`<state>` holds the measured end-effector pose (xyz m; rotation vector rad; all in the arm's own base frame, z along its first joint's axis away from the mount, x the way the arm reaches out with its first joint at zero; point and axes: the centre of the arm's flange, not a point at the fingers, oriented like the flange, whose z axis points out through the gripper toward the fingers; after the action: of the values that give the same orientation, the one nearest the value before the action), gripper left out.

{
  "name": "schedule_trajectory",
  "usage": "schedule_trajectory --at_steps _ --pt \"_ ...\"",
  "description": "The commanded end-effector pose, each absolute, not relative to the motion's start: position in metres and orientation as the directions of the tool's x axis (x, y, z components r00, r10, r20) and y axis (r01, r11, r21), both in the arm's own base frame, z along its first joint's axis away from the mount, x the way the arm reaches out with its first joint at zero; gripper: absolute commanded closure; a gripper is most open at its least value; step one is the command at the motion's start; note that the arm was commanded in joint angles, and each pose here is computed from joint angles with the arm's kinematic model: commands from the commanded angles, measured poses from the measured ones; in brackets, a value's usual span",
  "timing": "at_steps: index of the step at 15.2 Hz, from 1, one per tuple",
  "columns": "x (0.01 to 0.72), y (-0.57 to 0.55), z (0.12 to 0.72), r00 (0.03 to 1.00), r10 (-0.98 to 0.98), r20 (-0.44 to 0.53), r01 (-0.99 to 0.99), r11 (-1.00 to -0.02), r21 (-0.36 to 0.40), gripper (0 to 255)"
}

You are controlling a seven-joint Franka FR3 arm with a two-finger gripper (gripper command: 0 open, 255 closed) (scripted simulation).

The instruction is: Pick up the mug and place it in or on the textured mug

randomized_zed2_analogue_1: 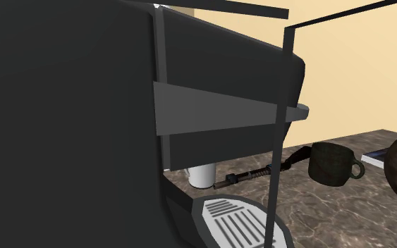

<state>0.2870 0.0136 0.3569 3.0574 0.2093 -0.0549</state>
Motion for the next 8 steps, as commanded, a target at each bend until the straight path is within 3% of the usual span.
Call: schedule_trajectory --at_steps 1,5,6,8 --pt "0.2870 0.0134 0.3559 0.990 0.135 -0.041 0.137 -0.988 0.074 0" --pt "0.2870 0.0134 0.3560 0.990 0.135 -0.041 0.137 -0.988 0.074 0" --pt "0.2870 0.0134 0.3560 0.990 0.135 -0.041 0.137 -0.988 0.074 255" --pt "0.2870 0.0134 0.3560 0.990 0.135 -0.041 0.137 -0.988 0.074 255"
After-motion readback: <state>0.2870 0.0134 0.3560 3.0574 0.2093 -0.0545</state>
